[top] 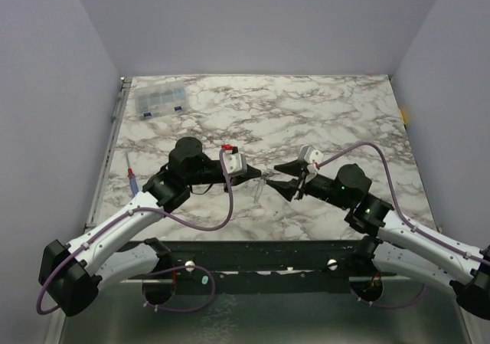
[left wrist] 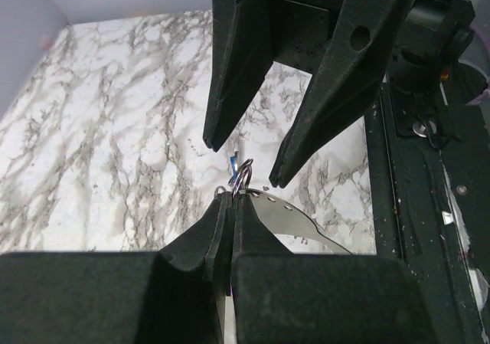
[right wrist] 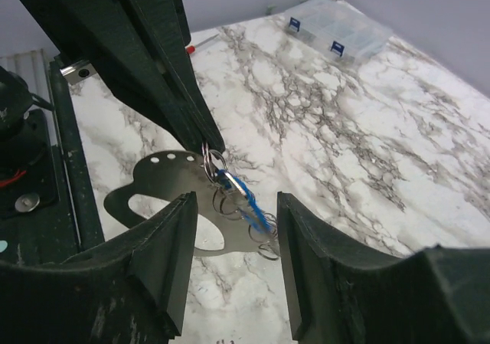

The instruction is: Put the keys on the keyring

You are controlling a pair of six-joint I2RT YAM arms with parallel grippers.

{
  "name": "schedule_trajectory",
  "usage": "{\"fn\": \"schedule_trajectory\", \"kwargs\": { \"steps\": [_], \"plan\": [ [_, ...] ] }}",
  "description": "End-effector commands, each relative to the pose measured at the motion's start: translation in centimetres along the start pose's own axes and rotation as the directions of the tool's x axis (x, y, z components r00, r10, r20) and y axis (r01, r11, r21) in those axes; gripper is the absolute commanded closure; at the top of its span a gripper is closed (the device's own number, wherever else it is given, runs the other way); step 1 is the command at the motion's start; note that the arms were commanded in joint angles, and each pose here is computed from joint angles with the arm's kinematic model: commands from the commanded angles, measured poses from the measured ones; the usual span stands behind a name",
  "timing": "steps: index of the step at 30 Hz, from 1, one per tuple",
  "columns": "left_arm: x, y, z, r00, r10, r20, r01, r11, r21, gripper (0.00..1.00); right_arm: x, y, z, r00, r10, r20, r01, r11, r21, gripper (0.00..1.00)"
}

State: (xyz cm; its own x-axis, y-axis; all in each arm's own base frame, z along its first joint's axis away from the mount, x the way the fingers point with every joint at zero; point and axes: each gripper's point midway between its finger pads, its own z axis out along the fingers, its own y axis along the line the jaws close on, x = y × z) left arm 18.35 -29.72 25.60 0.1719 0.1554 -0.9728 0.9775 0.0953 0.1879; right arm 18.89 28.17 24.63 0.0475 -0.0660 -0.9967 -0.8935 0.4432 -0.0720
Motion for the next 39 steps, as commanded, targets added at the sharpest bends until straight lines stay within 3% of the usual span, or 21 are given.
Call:
{"fn": "schedule_trajectory", "kwargs": {
  "steps": [1, 10, 22, 27, 39],
  "plan": [
    [-1.6, 0.3, -0.5, 0.997, 0.051, 0.051, -0.049, 0.998, -0.039, 1.0, -0.7, -0.4, -0.7, 0.999, -0.009, 0.046, 0.008, 0.999, 0.031, 0.46],
    [-1.7, 0.1, -0.6, 0.997, 0.05, 0.054, -0.049, 0.998, -0.031, 1.0, -1.3, 0.9, 0.0, 0.997, -0.055, 0.051, 0.058, 0.997, -0.059, 0.46],
    [-1.1, 0.1, -0.5, 0.998, 0.042, 0.041, -0.041, 0.999, -0.032, 1.0, -1.9, -0.9, 0.0, 0.994, -0.111, 0.006, 0.111, 0.994, 0.015, 0.41],
    [-1.0, 0.0, -0.4, 0.999, 0.036, 0.039, -0.035, 0.999, -0.025, 1.0, -1.0, -0.2, 0.8, 0.992, -0.123, -0.037, 0.122, 0.991, -0.047, 0.52],
    [-0.8, -0.2, -0.3, 0.999, 0.024, 0.036, -0.023, 1.0, -0.013, 1.0, 0.2, -0.4, 1.3, 0.984, -0.159, -0.083, 0.154, 0.986, -0.059, 0.93]
  ]
}}
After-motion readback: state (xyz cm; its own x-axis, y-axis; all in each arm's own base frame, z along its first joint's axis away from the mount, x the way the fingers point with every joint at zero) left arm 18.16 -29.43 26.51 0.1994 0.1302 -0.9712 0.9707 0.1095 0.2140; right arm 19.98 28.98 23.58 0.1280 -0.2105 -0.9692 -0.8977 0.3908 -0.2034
